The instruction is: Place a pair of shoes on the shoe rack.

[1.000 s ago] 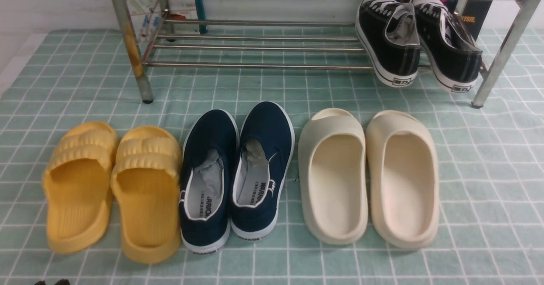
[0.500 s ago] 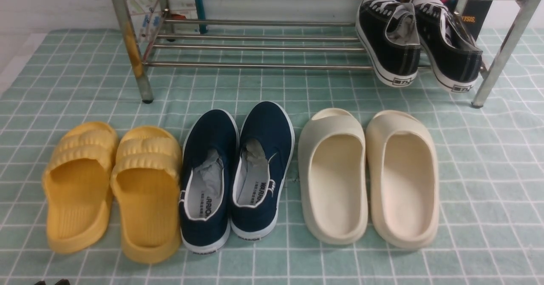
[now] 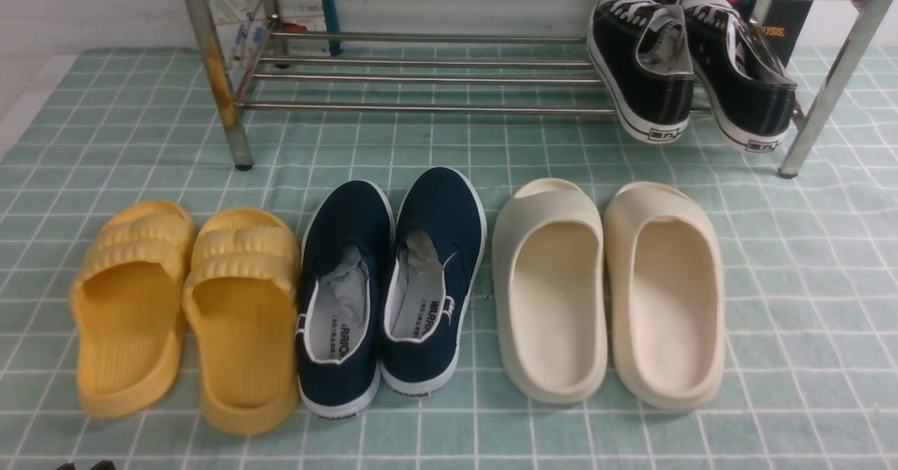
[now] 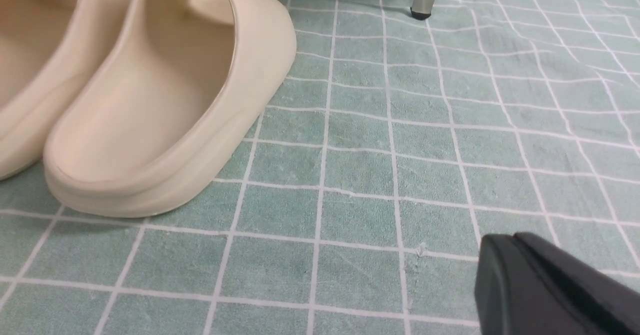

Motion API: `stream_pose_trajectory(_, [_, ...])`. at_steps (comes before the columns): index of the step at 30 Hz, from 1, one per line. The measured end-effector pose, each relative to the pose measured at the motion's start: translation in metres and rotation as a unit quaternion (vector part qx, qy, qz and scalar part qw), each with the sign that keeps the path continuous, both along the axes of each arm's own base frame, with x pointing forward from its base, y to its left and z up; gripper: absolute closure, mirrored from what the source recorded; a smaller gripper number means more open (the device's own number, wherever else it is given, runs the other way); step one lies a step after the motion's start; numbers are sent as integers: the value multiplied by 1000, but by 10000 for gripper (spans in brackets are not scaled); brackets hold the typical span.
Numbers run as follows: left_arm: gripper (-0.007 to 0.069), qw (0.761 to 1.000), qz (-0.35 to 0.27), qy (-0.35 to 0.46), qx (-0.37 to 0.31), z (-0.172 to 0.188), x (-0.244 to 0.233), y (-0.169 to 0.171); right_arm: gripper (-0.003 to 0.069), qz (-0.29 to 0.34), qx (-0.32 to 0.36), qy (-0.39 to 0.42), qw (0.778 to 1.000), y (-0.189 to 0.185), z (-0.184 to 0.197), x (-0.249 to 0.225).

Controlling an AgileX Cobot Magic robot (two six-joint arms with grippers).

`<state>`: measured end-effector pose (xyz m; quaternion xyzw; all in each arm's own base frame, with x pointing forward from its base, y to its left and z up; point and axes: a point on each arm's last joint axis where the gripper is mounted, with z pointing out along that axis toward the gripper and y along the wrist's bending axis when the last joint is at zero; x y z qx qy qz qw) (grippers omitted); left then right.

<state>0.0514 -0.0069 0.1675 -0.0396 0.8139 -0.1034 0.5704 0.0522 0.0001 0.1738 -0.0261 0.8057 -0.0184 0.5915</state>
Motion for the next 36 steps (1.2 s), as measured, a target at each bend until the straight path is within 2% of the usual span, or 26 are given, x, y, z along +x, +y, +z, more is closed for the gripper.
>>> stream_pose_trajectory(36, [386, 1000, 0, 0, 0, 0, 0, 0, 582, 0, 0, 0, 1000, 0, 0, 0])
